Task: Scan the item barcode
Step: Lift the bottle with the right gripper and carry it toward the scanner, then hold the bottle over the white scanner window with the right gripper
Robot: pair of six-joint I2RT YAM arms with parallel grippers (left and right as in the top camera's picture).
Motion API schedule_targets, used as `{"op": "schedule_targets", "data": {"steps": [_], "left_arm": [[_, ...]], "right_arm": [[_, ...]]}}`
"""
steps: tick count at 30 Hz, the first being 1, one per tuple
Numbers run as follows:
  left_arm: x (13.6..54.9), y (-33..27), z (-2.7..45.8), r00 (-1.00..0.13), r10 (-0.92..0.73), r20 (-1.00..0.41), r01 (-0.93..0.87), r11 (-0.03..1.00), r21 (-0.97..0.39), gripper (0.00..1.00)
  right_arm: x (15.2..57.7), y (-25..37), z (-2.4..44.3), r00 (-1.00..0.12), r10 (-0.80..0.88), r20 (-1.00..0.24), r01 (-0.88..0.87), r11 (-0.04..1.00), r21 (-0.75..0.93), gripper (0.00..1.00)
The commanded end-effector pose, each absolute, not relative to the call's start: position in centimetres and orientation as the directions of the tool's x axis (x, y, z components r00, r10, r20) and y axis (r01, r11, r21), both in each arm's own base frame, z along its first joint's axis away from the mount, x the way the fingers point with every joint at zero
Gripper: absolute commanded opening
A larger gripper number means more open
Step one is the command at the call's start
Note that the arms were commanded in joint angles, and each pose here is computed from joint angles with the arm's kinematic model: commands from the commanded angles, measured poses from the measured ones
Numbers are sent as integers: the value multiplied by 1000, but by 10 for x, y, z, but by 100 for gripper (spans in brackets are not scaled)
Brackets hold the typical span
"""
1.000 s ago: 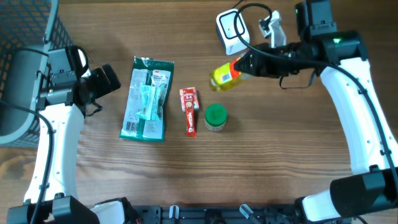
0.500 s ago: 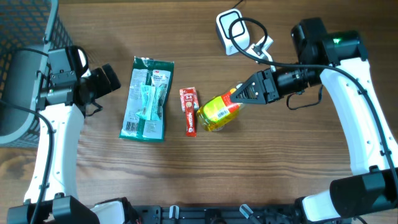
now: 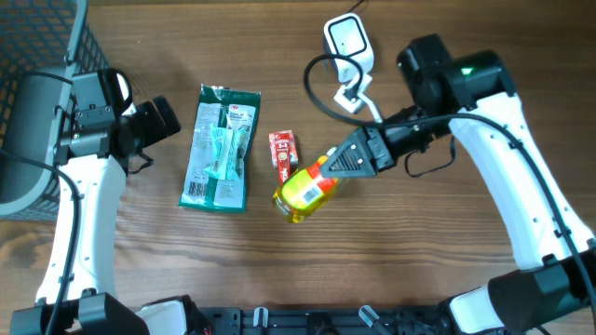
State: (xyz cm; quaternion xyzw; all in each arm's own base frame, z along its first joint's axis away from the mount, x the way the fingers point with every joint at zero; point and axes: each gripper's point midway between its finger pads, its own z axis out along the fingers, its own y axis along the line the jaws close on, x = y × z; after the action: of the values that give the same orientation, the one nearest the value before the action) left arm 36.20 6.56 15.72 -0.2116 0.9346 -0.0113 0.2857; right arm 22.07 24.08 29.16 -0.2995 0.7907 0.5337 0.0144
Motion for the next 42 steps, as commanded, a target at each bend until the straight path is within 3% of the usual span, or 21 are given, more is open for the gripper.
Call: {"op": "schedule_targets", "data": {"steps": [1,7,11,22,33,42], "left_arm": [[363,67,159,-748,-393,-535,-384,914,-134,100],[363,67,159,-748,-393,-535,-384,914,-134,100],[363,67,159,-748,-393,-535,-384,914,-134,100],[363,67,159,-748,-393,-535,-384,914,-134,100],[363,67,159,-748,-393,-535,-384,914,-134,100],[363,67,159,-748,-393,-535,-384,914,-134,100]], "right_arm": [[225,250,300,-824,-437,-359,-500,265,824,24],[283,221,244,-901,-329,-282,-433,704,562,21],[307,191,235,-914,-274,-301,-376,849,371,23],[349,168,330,-783,-227,-580,-390,904,172,22],[425,167,322,-630,-364,-686,-431,899,-82,21],[508,139,285,-618,-353,-702,-179,933,-312,19]]}}
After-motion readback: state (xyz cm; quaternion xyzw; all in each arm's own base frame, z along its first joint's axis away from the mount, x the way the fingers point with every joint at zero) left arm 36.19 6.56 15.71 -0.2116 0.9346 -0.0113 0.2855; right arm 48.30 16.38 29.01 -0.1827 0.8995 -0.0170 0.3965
